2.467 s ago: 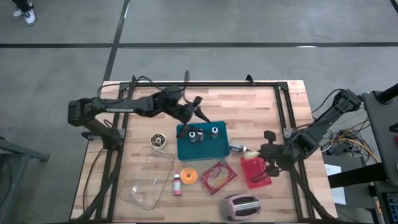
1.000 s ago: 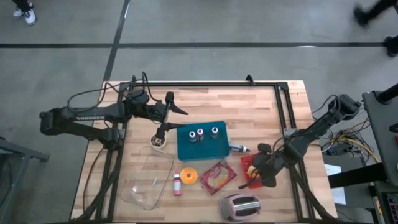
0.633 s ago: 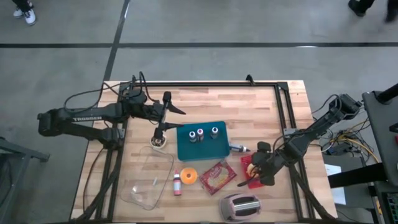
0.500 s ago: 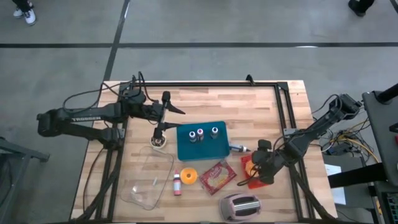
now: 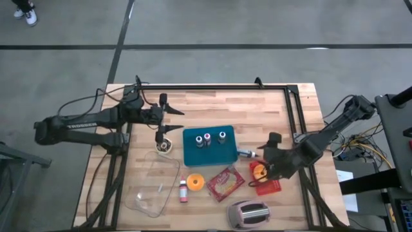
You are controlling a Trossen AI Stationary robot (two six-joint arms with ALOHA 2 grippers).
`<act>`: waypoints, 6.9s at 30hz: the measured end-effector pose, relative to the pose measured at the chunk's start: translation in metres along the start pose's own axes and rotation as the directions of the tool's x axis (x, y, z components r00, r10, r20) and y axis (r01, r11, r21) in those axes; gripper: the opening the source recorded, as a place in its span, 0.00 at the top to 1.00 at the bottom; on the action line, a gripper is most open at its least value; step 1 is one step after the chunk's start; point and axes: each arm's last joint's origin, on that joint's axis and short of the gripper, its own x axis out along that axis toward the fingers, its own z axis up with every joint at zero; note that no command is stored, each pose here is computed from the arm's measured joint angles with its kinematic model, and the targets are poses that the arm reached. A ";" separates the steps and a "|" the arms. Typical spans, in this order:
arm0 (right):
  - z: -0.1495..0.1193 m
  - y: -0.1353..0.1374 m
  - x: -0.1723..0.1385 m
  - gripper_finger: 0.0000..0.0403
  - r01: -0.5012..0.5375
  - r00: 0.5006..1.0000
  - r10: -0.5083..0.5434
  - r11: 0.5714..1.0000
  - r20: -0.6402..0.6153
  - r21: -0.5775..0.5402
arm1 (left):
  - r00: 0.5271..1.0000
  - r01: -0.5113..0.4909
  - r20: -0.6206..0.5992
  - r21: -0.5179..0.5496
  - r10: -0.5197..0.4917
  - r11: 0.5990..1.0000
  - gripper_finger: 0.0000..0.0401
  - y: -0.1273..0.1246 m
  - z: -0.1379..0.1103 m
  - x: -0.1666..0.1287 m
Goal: Pick & Place Food Item
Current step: Put the black donut into the red bin
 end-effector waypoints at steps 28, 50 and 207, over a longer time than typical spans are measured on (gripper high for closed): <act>0.015 -0.091 -0.006 0.39 -0.170 0.790 0.125 0.985 0.600 0.018 | 0.973 -0.227 0.016 -0.157 0.232 0.961 0.42 -0.009 -0.054 -0.025; 0.020 -0.111 0.004 0.44 -0.095 0.826 -0.037 0.974 0.562 0.205 | 0.950 -0.289 -0.226 -0.381 0.215 0.878 0.42 -0.014 -0.076 -0.027; 0.020 -0.117 0.008 0.44 -0.028 0.725 -0.074 0.990 0.685 0.136 | 0.947 -0.320 -0.033 -0.176 0.319 0.931 1.00 0.044 -0.029 0.058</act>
